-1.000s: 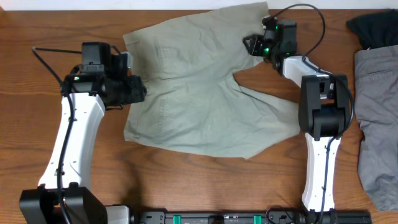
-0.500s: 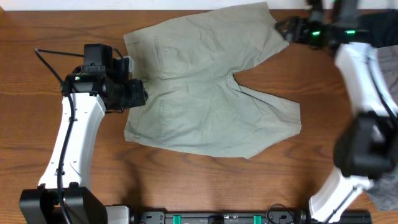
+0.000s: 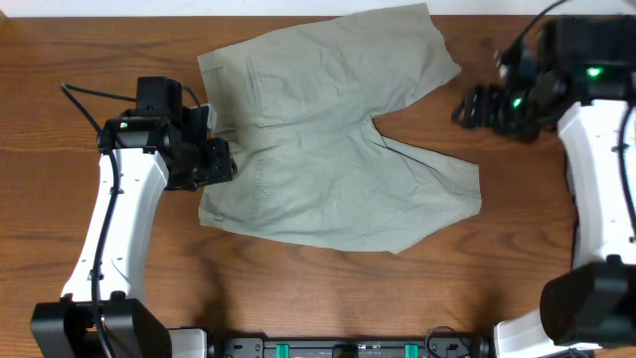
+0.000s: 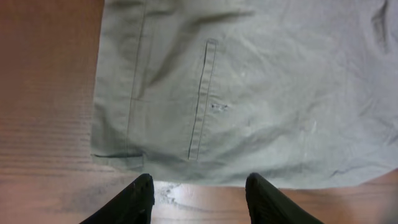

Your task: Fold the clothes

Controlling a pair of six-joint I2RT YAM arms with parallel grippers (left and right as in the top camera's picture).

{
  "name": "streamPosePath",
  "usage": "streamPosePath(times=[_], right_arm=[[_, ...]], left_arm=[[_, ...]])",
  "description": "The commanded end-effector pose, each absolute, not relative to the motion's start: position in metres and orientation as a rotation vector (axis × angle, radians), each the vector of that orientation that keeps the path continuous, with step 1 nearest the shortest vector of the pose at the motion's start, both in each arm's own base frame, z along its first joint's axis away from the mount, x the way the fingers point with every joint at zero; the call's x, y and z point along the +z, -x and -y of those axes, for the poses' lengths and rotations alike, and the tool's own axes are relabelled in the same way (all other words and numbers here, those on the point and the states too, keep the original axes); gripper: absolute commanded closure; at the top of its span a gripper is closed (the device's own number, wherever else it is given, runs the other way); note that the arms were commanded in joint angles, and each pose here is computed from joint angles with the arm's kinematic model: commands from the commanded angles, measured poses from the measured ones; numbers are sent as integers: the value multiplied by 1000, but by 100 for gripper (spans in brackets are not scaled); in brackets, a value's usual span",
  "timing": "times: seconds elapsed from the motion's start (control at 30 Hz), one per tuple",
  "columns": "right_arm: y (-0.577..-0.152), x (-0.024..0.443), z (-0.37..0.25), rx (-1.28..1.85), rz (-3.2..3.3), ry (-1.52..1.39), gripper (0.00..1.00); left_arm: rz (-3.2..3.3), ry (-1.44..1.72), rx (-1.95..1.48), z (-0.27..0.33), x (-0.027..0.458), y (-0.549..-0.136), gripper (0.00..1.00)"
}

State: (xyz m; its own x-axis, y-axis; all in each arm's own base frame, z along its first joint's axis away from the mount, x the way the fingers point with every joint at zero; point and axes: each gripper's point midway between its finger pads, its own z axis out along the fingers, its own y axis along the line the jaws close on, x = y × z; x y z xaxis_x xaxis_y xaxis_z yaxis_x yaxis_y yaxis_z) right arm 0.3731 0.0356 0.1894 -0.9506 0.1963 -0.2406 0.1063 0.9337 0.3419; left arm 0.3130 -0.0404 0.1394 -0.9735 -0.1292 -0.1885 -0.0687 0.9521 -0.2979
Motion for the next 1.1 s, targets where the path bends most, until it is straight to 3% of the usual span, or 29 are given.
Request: streamPosePath(times=[0.0, 0.17, 0.37, 0.57, 0.67, 0.73, 0.87, 0.93, 1.07], right_arm=[[-342, 134, -22, 392, -2984, -389, 19], [-304, 72, -14, 436, -3076, -601, 17], [-277, 34, -34, 659, -3091, -676, 18], [-279, 5, -46, 751, -2992, -739, 20], [-293, -2, -47, 764, -2909, -673, 31], [-306, -2, -46, 761, -2850, -632, 44], [-313, 16, -62, 925, -2809, -555, 93], [-303, 25, -68, 984, -2853, -591, 99], [-269, 37, -54, 823, -3071, -740, 99]], left_arm=[[-2908, 96, -435, 41, 141, -308, 50], [-2912, 78, -434, 41, 141, -307, 50], [-2900, 52, -429, 41, 141, -309, 49], [-2868, 45, -425, 41, 143, -317, 49], [-2861, 44, -424, 41, 144, -319, 49], [-2861, 44, -424, 41, 144, -319, 49], [-2861, 44, -425, 41, 144, -319, 49], [-2861, 44, -425, 41, 144, -319, 49], [-2860, 44, -425, 41, 144, -319, 49]])
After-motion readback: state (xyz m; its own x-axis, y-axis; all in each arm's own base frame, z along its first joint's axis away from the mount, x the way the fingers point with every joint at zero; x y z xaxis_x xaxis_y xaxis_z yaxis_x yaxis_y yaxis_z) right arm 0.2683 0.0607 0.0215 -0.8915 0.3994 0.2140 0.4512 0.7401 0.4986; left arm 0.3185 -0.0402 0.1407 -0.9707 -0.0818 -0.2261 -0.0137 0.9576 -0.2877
